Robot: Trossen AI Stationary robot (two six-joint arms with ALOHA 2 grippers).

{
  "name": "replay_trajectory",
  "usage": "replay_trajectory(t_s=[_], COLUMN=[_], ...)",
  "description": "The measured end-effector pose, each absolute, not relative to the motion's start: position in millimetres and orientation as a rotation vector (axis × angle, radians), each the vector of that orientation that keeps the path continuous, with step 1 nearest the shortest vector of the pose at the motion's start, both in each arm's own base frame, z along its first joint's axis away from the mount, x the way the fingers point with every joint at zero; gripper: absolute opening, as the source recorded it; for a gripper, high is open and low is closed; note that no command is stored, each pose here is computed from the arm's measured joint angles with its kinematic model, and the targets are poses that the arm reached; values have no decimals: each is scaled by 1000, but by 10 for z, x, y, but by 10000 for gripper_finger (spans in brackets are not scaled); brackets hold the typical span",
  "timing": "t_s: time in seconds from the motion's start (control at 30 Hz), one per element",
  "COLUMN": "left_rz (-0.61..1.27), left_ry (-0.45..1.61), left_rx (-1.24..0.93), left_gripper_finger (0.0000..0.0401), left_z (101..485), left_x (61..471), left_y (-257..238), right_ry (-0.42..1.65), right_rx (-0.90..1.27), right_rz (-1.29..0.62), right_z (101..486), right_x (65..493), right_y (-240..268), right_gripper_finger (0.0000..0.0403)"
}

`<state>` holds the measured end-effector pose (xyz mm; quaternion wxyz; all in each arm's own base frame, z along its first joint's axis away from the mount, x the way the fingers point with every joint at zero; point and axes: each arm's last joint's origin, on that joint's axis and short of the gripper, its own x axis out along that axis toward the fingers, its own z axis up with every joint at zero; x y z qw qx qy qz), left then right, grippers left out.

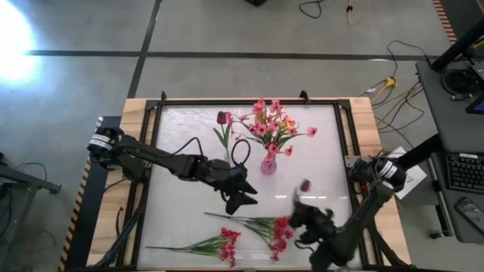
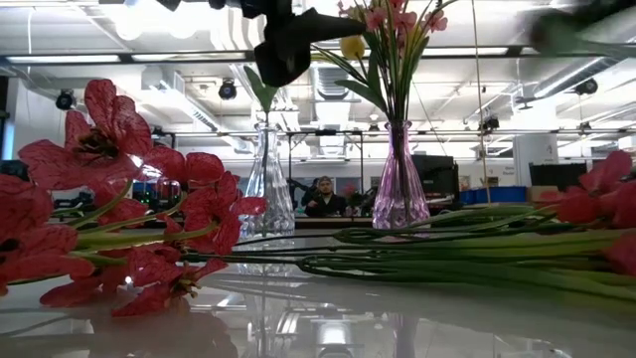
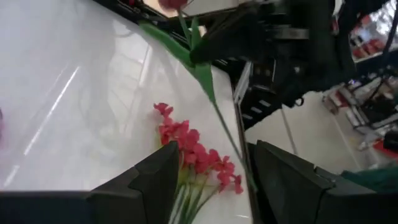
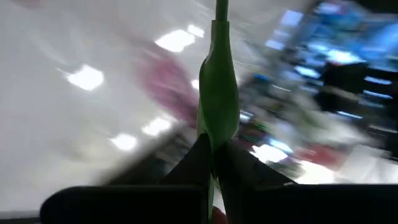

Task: Sort flowers into vase by color
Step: Put the dark red flower into the transparent vase

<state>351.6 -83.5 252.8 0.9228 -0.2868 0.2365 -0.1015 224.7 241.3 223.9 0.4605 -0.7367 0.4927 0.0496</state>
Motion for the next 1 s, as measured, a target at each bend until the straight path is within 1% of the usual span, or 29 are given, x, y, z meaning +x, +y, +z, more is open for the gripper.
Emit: replay_trajectory(t_s=[0.07,0.17,0.27,0.33,0.47,0.7,0.87,1.0], left_rz=[-220,-237,-244,-237,-182,-142,-284,-369], left_ry=[483,444,404,386,385,364,341,343], left_rx=[-611,-630,-655,-679,-704,-726,-809,-814], left_gripper_finger=[201,201,201,201,201,201,201,201], left_z=[2537,2578,2617,2634,2623,2553,2451,2442], left_x=[3520,3535,3550,3559,3571,3651,3827,3983], left_y=[-831,-834,-826,-808,-742,-628,-628,-650], right_ry=[1166,1135,1101,1094,1069,1060,1064,1071], right_rx=[-1975,-2161,-2293,-2350,-2312,-2288,-2274,-2270], right_rz=[47,-62,-210,-273,-343,-362,-371,-361], right_z=[2274,2315,2362,2386,2437,2487,2510,2505], right_x=[2362,2522,2649,2707,2775,2809,2833,2840], right_y=[2323,2189,2067,2011,1991,2001,1988,1987], right_gripper_finger=[12,12,12,12,12,12,12,12])
